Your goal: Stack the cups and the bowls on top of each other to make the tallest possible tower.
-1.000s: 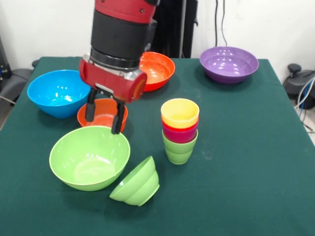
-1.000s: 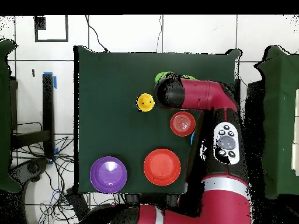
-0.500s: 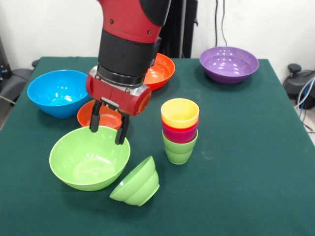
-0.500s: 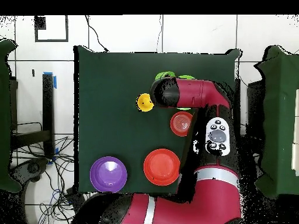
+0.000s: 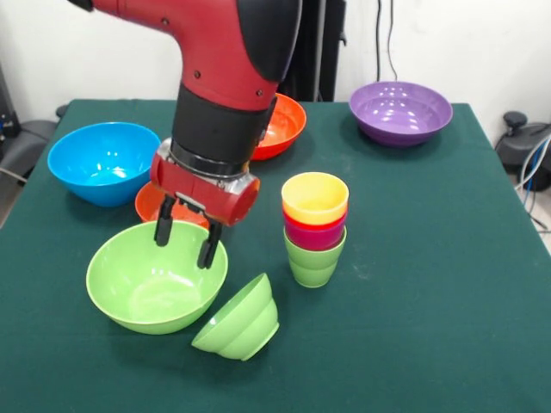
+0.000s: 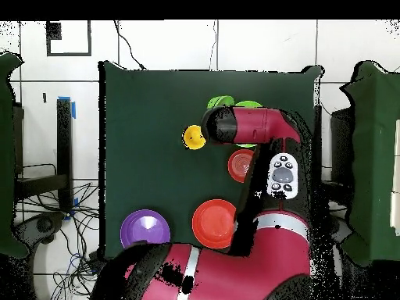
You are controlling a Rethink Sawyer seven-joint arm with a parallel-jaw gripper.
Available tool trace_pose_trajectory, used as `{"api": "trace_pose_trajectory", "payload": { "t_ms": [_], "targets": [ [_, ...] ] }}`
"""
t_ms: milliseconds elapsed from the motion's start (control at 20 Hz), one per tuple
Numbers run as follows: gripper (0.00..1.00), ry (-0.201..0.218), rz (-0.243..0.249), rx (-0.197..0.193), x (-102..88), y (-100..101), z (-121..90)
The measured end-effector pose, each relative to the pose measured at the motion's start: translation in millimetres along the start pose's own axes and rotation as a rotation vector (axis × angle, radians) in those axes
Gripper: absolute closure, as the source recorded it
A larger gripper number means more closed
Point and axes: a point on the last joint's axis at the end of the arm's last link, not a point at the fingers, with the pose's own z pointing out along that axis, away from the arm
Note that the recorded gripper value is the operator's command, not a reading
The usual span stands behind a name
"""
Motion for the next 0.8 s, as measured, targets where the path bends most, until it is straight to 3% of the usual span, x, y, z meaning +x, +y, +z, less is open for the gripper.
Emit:
{"api": "trace_pose_trajectory", "payload": {
  "t_ms": [400,800],
  "targets": [
    [0.00,0.015,-0.044,0.038,21.4,13,26],
    [0.00,0.001,-0.069,0.052,30.0,42,31]
  ]
}}
